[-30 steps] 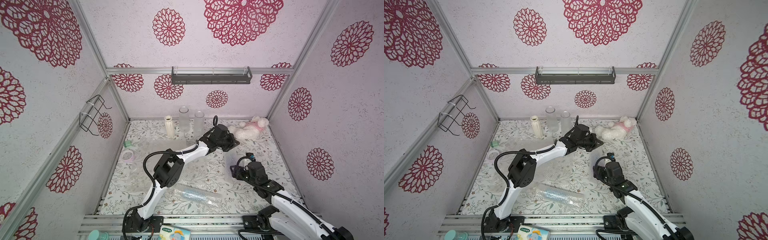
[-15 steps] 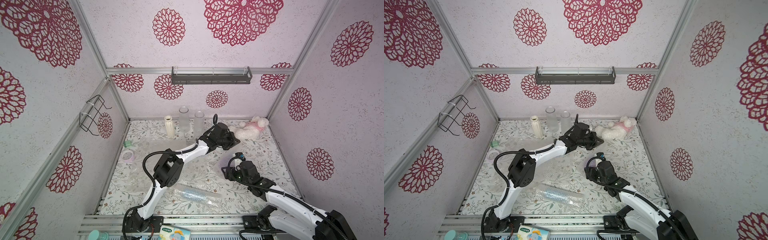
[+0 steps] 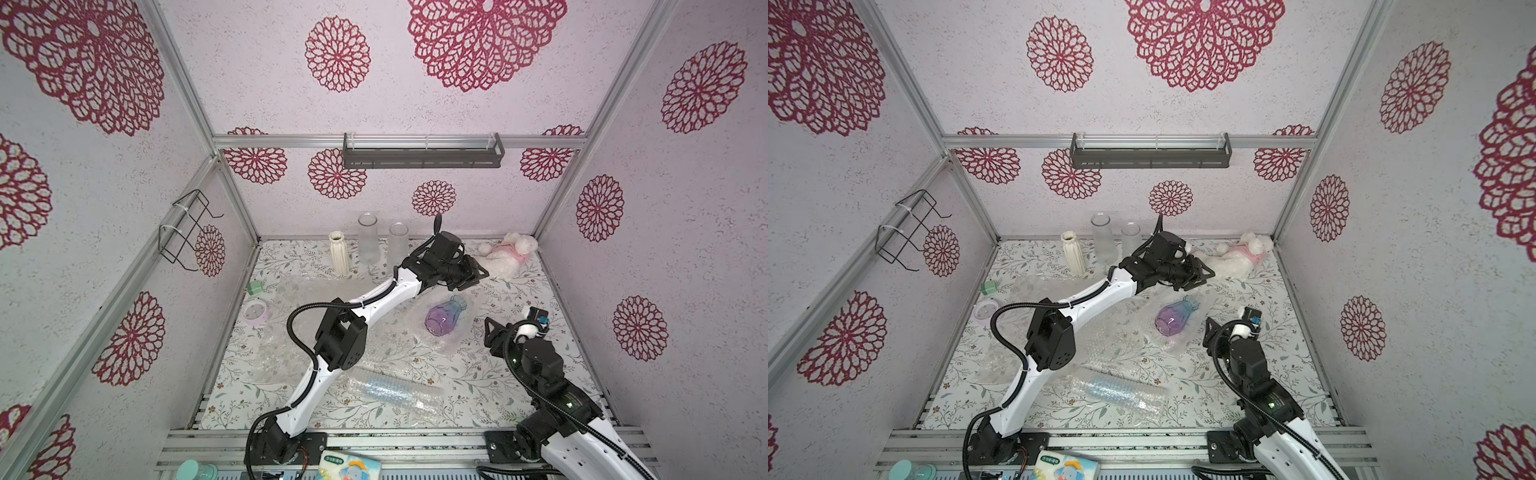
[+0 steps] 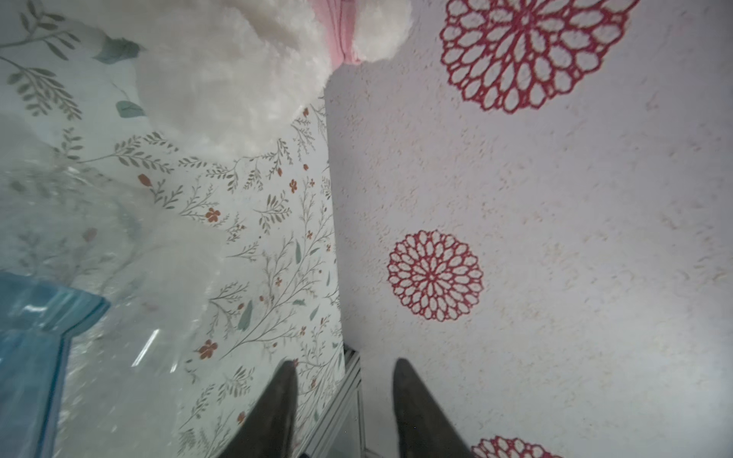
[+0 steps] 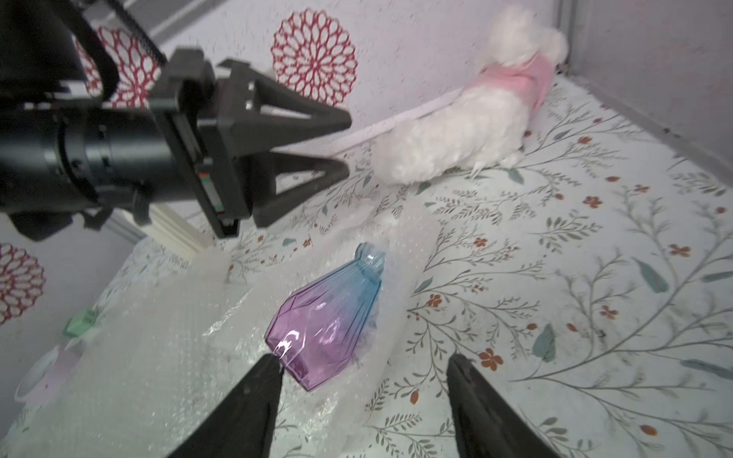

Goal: Unwrap the vase from the bubble wrap
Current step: Unwrap the bubble wrap at the center of the board.

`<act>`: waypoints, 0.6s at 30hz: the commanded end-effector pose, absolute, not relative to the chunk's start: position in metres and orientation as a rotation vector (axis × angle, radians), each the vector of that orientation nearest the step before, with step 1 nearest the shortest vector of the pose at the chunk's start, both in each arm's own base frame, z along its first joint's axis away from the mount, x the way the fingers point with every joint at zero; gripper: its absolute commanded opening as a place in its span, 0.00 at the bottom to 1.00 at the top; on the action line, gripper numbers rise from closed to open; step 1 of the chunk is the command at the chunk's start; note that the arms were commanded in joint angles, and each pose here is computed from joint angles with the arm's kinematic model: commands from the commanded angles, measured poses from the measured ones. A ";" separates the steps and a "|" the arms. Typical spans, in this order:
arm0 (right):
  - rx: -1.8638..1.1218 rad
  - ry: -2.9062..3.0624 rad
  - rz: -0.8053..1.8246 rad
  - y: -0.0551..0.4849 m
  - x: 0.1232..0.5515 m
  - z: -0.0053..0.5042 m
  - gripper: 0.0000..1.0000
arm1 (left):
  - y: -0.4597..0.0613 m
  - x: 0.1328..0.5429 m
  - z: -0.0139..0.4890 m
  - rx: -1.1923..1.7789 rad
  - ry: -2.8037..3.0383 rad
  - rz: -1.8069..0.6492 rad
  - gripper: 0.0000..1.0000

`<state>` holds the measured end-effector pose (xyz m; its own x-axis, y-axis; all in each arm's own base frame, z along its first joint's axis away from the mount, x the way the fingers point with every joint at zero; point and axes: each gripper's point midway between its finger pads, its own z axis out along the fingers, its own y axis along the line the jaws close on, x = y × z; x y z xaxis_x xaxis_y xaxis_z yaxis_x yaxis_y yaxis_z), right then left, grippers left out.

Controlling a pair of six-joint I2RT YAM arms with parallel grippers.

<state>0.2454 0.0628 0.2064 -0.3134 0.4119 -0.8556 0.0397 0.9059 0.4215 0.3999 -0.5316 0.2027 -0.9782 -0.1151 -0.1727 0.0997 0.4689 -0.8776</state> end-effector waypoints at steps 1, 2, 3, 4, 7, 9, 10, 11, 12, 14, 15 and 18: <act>0.421 1.824 0.306 0.042 0.246 0.226 0.70 | -0.520 0.391 0.201 0.086 2.560 -1.450 0.69; 0.418 1.838 0.303 0.042 0.247 0.227 0.71 | -0.516 0.392 0.203 0.095 2.560 -1.427 0.75; 0.402 1.855 0.308 0.046 0.249 0.227 0.72 | -0.512 0.392 0.205 0.106 2.557 -1.404 0.79; 0.399 1.871 0.308 0.048 0.251 0.226 0.73 | -0.508 0.393 0.206 0.113 2.556 -1.385 0.83; 0.389 1.902 0.317 0.053 0.254 0.221 0.73 | -0.488 0.400 0.208 0.126 2.563 -1.285 0.96; 0.380 1.917 0.318 0.056 0.256 0.220 0.74 | -0.470 0.405 0.204 0.119 2.575 -1.208 0.97; 0.363 1.927 0.324 0.058 0.257 0.220 0.74 | -0.462 0.408 0.202 0.110 2.576 -1.182 0.97; 0.351 1.948 0.325 0.061 0.258 0.218 0.74 | -0.452 0.410 0.201 0.107 2.576 -1.149 0.97; 0.344 1.974 0.320 0.063 0.259 0.214 0.74 | -0.444 0.412 0.200 0.108 2.577 -1.115 0.97; 0.336 2.011 0.331 0.067 0.261 0.208 0.74 | -0.431 0.412 0.196 0.134 2.592 -1.048 0.96; 0.340 2.019 0.341 0.068 0.261 0.205 0.74 | -0.424 0.411 0.193 0.154 2.602 -0.991 0.95; 0.352 2.037 0.393 0.072 0.264 0.202 0.74 | -0.407 0.410 0.182 0.203 2.631 -0.837 0.94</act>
